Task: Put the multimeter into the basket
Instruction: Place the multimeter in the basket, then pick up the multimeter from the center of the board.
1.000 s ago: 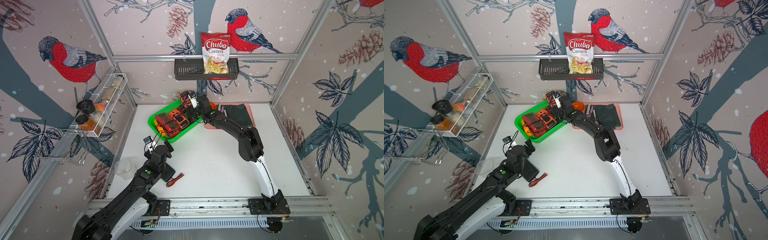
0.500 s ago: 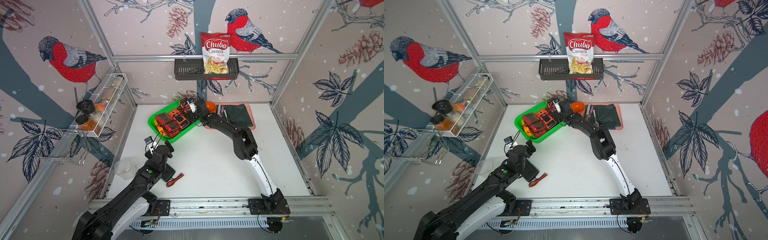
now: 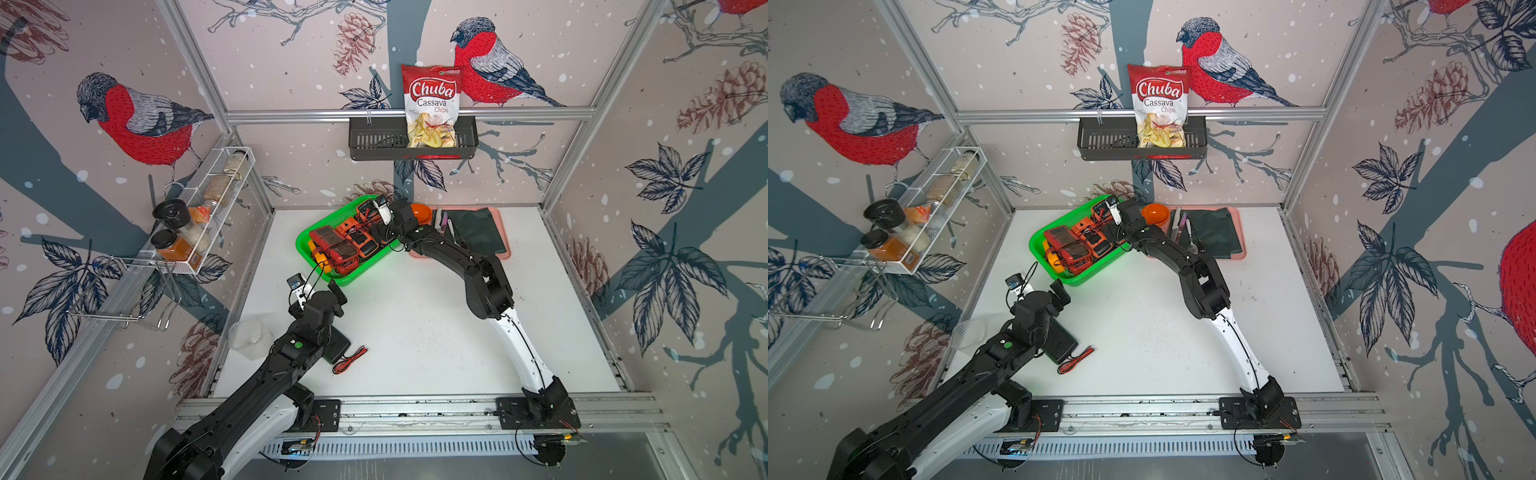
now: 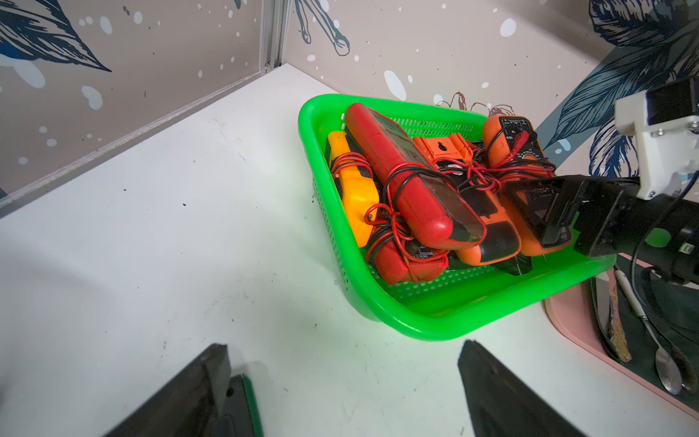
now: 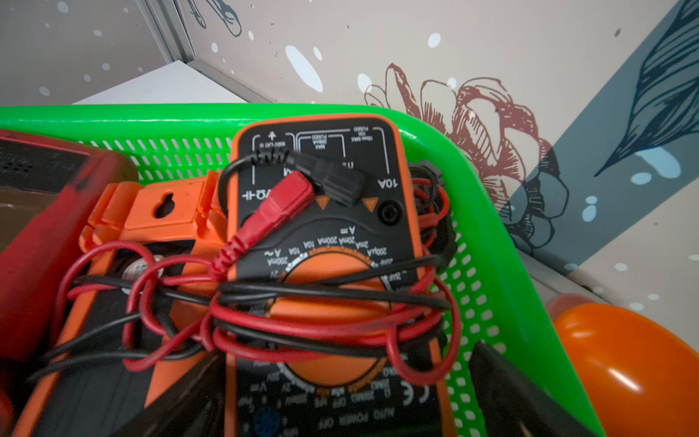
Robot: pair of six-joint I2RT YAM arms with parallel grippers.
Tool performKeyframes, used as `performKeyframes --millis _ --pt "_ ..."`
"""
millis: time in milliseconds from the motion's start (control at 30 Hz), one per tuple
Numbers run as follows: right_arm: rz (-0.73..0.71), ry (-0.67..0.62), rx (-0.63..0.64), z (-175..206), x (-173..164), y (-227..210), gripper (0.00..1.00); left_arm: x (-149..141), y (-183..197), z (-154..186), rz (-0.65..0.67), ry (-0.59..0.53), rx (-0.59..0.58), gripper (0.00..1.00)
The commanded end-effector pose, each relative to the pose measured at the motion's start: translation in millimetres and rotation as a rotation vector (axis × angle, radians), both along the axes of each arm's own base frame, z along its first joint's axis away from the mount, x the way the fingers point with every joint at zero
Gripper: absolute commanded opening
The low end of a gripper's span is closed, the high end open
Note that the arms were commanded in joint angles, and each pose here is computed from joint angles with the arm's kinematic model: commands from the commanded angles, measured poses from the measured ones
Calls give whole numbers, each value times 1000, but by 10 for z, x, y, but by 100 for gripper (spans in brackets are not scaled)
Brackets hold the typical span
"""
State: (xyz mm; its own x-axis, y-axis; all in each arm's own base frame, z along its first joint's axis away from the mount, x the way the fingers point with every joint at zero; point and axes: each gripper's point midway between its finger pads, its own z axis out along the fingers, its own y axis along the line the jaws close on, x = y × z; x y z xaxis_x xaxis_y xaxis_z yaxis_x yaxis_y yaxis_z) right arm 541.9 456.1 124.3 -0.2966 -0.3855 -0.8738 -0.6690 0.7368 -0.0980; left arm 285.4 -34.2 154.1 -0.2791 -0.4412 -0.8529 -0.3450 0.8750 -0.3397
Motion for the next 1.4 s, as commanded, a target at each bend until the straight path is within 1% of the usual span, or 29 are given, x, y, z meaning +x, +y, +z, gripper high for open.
performKeyframes --millis 0,100,267,367,467,567,667,867,967,1133,1267,1367 --pt "11 -29 9 275 -71 49 100 -43 67 -13 33 11 -3 98" --pt "33 -50 13 486 -177 105 100 -106 129 -75 69 32 -18 98" --pt "57 -79 29 839 -405 146 100 -222 214 -197 112 108 -35 97" --pt "34 -64 61 1019 -514 54 100 -287 221 -270 118 149 -54 97" --pt "-8 -25 99 1097 -621 -112 100 -335 214 -335 116 177 -68 97" --pt "-58 35 148 1111 -765 -313 100 -390 224 -405 130 200 -92 97" --pt "-116 83 177 1099 -930 -562 100 -484 276 -485 195 229 -146 97" --pt "-249 121 231 1085 -1189 -1143 100 -611 248 -665 221 326 -196 98" --pt "-320 134 251 1083 -1275 -1450 100 -701 236 -803 236 401 -205 98" --pt "-402 149 273 1016 -1388 -1855 100 -823 181 -991 219 504 -210 98" --pt "-440 163 287 925 -1442 -2057 100 -924 201 -1096 228 556 -202 98" --pt "-457 176 275 863 -1462 -2137 100 -980 202 -1143 229 579 -207 97"
